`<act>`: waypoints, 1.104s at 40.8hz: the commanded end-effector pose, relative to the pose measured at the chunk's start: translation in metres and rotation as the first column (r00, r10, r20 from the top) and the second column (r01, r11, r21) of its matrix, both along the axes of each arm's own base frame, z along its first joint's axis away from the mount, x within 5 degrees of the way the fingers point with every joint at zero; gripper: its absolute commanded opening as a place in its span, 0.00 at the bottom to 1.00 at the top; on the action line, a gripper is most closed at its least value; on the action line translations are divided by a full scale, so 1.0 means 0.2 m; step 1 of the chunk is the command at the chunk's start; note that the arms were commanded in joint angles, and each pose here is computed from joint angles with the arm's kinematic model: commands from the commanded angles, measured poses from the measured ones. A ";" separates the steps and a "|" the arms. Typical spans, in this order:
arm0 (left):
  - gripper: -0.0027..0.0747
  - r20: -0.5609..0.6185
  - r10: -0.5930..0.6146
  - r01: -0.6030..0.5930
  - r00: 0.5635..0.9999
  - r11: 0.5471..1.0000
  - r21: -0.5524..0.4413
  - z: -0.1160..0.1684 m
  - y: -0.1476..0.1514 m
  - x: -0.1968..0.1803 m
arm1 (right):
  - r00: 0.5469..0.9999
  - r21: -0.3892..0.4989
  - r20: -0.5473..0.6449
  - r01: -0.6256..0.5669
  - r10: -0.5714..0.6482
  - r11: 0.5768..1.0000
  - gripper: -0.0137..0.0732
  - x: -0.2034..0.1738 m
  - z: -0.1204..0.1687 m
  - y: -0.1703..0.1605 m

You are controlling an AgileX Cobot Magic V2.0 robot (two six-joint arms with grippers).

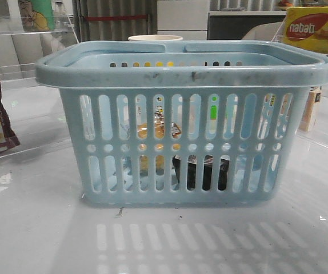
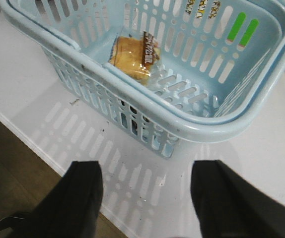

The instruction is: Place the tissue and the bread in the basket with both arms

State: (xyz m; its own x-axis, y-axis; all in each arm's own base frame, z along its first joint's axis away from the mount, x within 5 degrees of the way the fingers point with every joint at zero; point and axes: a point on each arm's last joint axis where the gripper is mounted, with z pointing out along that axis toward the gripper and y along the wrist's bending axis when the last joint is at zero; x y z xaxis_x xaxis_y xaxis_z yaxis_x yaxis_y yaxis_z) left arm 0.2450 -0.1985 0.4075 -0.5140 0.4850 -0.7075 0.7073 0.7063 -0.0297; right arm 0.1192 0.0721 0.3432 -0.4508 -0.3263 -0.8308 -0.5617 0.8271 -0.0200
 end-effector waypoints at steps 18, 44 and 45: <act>0.62 0.177 0.016 0.011 0.984 0.988 -0.156 -0.04 0.52 -0.70 | 0.996 0.042 0.092 0.004 -0.008 0.999 0.73 0.01 0.08 0.00; 0.60 0.203 0.093 -0.068 0.975 0.989 -0.129 -0.32 0.68 -0.84 | 0.997 0.036 0.082 0.004 -0.007 0.999 0.70 0.01 0.07 0.00; 0.59 0.203 0.093 -0.068 0.975 0.989 -0.129 -0.32 0.68 -0.84 | 0.997 0.036 0.082 0.004 -0.007 0.999 0.68 0.01 0.07 0.00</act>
State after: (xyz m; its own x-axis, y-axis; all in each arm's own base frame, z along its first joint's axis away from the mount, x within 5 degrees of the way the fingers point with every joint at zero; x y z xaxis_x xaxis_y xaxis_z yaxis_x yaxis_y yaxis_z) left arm 0.0736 -0.0600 0.3286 -0.4454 0.4185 -0.7915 0.6569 0.7535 0.0287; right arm 0.1191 0.0720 0.3430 -0.4520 -0.3274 -0.8298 -0.5619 0.8270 -0.0202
